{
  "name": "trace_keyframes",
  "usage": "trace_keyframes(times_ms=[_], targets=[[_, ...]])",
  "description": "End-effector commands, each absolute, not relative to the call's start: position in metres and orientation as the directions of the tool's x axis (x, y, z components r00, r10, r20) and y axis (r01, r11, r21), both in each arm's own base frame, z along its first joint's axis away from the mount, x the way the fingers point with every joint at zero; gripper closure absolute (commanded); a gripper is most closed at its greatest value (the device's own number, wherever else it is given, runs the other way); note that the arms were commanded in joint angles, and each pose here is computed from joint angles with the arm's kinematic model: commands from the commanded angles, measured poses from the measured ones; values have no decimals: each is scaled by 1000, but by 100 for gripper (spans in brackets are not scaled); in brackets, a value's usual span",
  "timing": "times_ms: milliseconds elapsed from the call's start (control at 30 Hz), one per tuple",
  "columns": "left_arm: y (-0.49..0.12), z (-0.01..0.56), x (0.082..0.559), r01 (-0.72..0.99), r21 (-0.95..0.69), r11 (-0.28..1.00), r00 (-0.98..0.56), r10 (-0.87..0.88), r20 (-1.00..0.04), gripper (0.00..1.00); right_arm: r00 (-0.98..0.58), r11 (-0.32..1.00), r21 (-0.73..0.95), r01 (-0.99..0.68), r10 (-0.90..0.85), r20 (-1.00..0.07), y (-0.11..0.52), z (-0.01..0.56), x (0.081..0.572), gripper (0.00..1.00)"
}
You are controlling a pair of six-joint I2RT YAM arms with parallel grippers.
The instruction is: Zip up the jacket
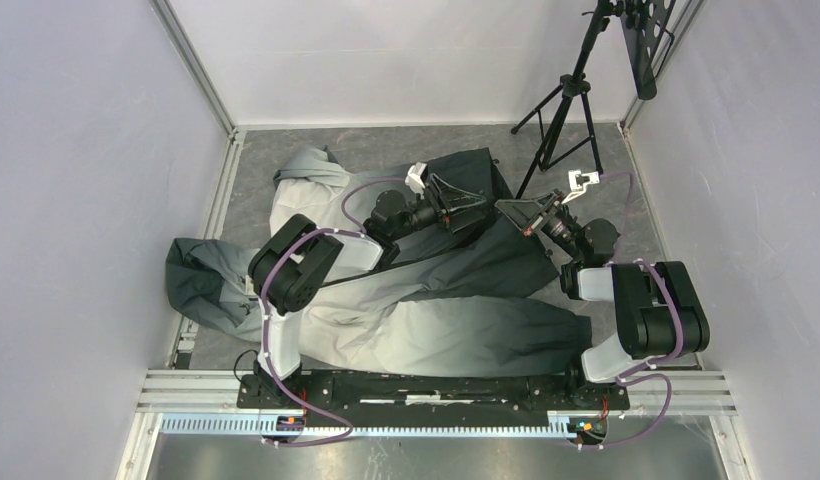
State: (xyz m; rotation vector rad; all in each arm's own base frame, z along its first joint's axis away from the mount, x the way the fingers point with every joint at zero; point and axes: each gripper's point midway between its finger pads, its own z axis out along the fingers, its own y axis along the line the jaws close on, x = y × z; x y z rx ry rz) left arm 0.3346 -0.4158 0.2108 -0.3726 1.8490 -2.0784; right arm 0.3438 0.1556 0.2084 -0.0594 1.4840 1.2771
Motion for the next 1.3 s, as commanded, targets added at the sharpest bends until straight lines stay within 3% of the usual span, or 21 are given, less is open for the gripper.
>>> trace_keyframes(times_ms=[0,233,567,1267], targets=[[-414,219,335,76,-996,-56,-906,-421,-45,35,-308,408,588,-698,570,-762,156,229,344,100],[-420,217,341,72,-995,-66,-910,-414,-39,50,-308,406,587,-700,570,-762,156,229,345,100],[-432,208,338,70,-997,-33,-919,-391,-52,35,-306,402,586,-704,572,-761,156,231,345,100],[-441,212,339,81,-994,-78,-924,-380,-45,34,-306,399,585,-706,572,-761,157,232,344,100]])
